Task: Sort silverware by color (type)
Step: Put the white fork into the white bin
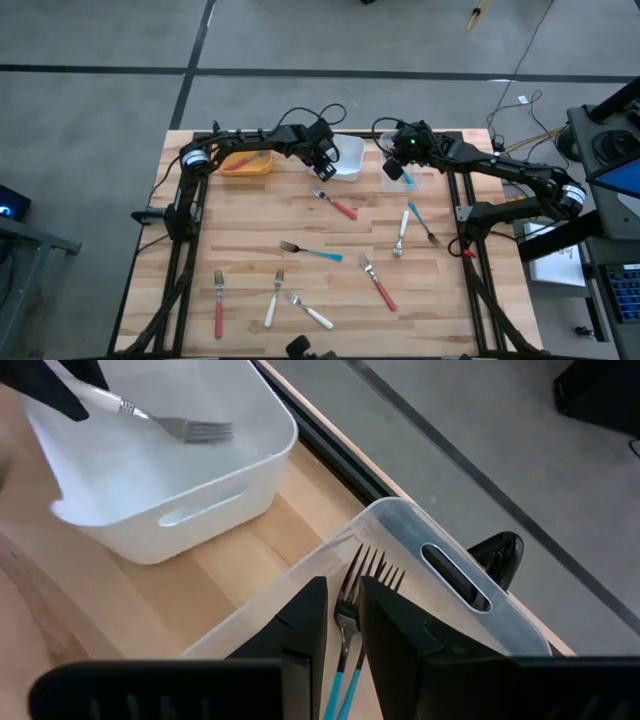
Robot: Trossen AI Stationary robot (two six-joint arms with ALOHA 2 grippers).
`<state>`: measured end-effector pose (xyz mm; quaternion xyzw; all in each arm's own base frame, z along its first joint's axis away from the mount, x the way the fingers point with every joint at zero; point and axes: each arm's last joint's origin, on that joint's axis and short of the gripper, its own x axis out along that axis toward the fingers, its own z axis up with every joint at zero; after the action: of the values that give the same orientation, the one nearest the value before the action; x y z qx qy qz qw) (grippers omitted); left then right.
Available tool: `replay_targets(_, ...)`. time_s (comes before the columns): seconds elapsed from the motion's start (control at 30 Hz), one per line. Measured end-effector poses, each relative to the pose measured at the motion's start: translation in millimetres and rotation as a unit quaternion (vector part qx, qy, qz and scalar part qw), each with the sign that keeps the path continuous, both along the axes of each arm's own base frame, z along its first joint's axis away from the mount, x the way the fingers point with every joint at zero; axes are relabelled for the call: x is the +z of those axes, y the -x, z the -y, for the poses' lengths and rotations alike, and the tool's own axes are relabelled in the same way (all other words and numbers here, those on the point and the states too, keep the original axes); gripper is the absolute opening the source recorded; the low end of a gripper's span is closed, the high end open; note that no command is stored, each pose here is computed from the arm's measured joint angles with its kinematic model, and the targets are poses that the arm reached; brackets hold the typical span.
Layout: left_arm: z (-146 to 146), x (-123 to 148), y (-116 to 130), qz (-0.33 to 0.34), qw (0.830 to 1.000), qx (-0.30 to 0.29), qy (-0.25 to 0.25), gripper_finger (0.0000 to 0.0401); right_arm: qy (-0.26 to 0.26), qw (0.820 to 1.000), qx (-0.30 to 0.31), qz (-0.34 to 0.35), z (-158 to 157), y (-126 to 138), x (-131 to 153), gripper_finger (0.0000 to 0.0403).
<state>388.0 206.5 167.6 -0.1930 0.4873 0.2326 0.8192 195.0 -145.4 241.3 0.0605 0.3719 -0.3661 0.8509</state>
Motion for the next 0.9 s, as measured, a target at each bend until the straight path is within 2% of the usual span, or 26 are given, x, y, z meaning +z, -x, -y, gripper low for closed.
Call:
replay_targets(0.23, 1, -3, 0, 0.001, 1.000, -0.006, 0.007, 0.0040, 0.000, 1.000, 0.000, 0.000, 0, 0, 0, 0.0054)
replay_targets(0.47, -2, 7, -4, 0.009, 1.000, -0.019, -0.007, 0.0040, -0.005, 1.000, -0.007, 0.006, 0, 0, 0, 0.0054)
replay_targets(0.6, -5, 21, -9, 0.017, 0.998, -0.049, -0.032, 0.0040, -0.010, 1.000, -0.013, 0.008, 0, 0, 0, 0.0054)
replay_targets(0.73, -8, 34, -12, 0.000, 0.987, -0.138, -0.081, 0.0040, -0.011, 1.000, -0.014, 0.010, 0, 0, 0, 0.0054)
replay_targets(0.83, -8, 37, -12, -0.029, 0.961, -0.240, -0.131, 0.0042, -0.011, 1.000, -0.014, 0.010, 0, 0, 0, 0.0054)
replay_targets(0.9, -9, 37, -12, -0.037, 0.949, -0.275, -0.150, 0.0049, -0.011, 1.000, -0.014, 0.010, 0, 0, 0, 0.0054)
